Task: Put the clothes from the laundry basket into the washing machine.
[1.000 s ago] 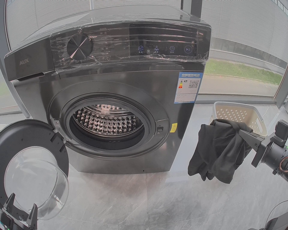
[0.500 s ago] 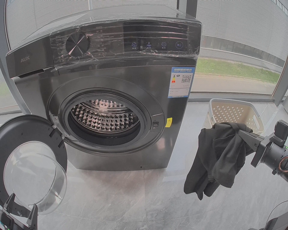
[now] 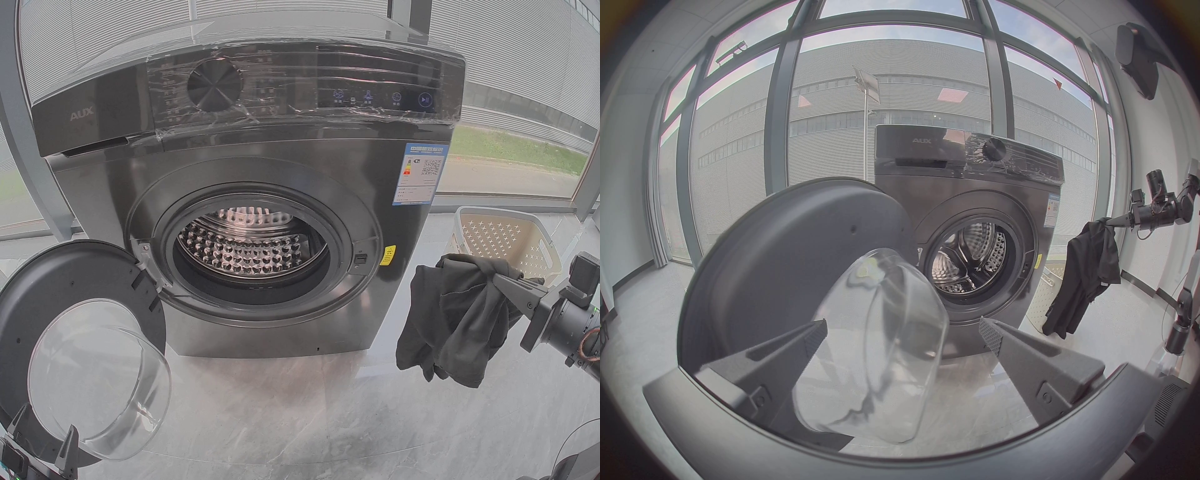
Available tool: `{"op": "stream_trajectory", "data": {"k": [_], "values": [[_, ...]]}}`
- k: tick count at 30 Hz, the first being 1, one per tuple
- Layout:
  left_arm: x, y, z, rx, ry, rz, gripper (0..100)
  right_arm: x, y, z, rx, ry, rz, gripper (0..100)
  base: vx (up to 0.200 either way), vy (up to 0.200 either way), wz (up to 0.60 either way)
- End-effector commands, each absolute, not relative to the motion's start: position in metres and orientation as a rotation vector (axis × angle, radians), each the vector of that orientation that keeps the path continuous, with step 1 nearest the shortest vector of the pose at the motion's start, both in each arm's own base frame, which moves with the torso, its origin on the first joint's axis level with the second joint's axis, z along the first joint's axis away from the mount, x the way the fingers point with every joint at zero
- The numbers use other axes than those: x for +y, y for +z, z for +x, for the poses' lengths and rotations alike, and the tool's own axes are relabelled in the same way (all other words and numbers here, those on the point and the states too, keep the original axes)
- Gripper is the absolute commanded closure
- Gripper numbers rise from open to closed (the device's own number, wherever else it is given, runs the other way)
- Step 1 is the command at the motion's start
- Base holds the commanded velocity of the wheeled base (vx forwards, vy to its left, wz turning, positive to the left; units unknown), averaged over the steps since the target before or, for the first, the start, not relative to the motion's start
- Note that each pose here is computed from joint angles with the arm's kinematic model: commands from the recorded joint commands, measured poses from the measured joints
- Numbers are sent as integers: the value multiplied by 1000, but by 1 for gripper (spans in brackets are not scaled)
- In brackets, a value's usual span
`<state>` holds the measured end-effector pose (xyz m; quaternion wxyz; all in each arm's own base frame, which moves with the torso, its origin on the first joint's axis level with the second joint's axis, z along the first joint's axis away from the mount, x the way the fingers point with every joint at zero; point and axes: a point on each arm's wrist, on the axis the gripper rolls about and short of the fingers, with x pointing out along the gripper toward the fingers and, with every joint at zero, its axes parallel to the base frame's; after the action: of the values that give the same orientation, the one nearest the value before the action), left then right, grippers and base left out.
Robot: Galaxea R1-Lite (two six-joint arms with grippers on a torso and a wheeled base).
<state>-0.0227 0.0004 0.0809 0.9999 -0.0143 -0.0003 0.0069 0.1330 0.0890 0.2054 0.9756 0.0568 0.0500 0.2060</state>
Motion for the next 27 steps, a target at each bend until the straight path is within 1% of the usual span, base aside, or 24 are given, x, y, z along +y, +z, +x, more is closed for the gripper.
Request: {"op": "stream_trajectory", "data": {"k": [1, 7, 13, 16, 18, 21, 27], "values": [[0, 76, -23, -5, 14, -29, 0, 89, 205, 134, 105, 415, 113, 100, 0, 0, 0], [0, 76, -23, -5, 14, -29, 0, 89, 202, 134, 115, 414, 109, 100, 0, 0, 0], [0, 76, -23, -5, 14, -26, 0, 90, 200, 132, 121, 426, 106, 100, -200, 0, 0], [0, 77, -23, -6, 15, -22, 0, 92, 200, 131, 123, 437, 112, 100, 0, 0, 0], [0, 76, -23, -5, 15, -20, 0, 97, 200, 130, 131, 479, 117, 100, 0, 0, 0], [0, 76, -23, -5, 18, -17, 0, 102, 199, 132, 146, 502, 112, 100, 0, 0, 0], [0, 76, -23, -5, 18, -11, 0, 110, 188, 141, 202, 506, 106, 100, 0, 0, 0]]}}
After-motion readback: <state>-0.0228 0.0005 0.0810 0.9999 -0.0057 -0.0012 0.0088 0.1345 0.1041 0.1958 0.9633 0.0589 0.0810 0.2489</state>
